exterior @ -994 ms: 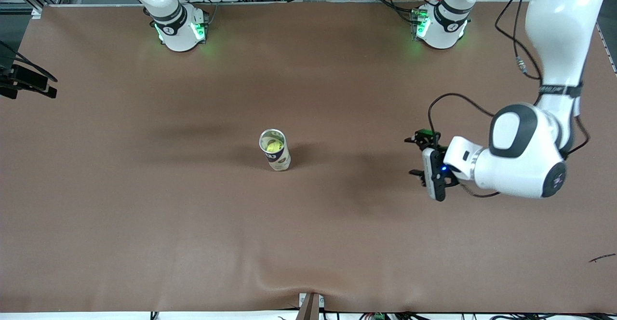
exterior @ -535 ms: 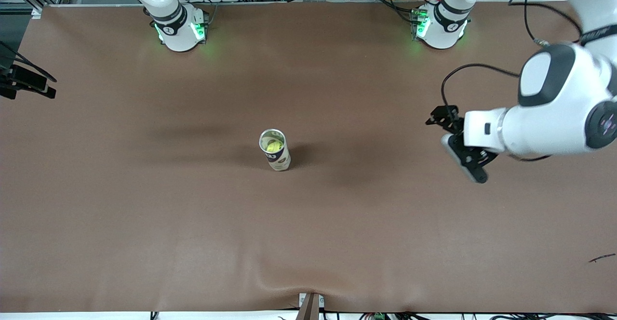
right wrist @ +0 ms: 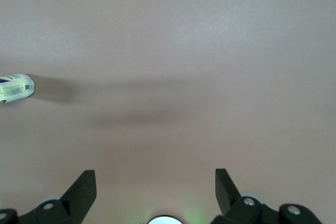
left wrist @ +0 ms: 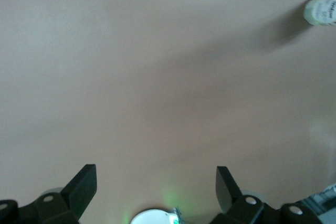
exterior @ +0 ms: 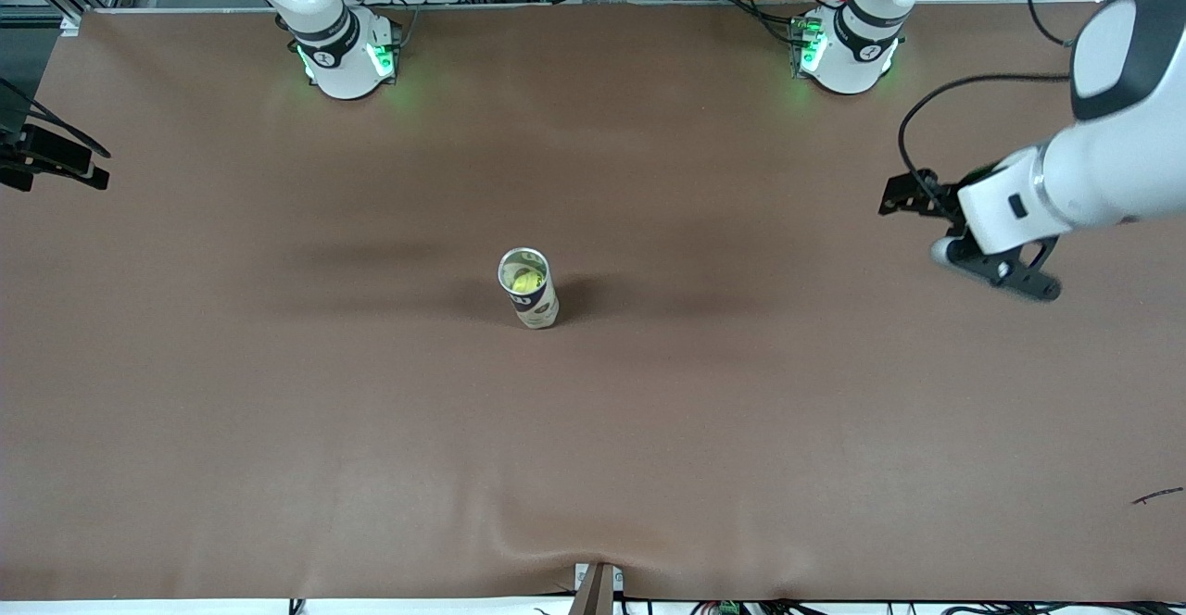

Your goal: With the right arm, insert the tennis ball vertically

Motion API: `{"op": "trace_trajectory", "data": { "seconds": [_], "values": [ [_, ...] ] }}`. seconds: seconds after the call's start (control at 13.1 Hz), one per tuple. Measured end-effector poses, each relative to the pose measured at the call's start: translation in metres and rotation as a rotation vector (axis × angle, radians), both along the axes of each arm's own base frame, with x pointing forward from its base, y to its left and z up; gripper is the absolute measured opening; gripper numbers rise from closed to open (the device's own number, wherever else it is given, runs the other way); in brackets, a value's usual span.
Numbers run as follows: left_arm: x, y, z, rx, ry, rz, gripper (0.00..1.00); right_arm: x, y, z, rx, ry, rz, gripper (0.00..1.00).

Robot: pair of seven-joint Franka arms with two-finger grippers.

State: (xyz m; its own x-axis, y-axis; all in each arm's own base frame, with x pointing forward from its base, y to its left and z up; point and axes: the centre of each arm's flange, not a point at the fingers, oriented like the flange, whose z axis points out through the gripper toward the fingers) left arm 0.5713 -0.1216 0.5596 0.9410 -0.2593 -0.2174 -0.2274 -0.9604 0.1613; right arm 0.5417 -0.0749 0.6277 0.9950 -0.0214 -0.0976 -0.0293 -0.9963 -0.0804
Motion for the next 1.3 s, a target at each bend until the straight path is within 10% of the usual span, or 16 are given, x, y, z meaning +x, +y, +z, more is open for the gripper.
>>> {"op": "trace_trajectory", "data": {
  "seconds": [1.3],
  "values": [
    [-0.052, 0.073, 0.055, 0.106, -0.081, 0.243, 1.0, 0.002, -0.003, 0.001, -0.044, -0.016, 0.001, 1.0]
  ]
}}
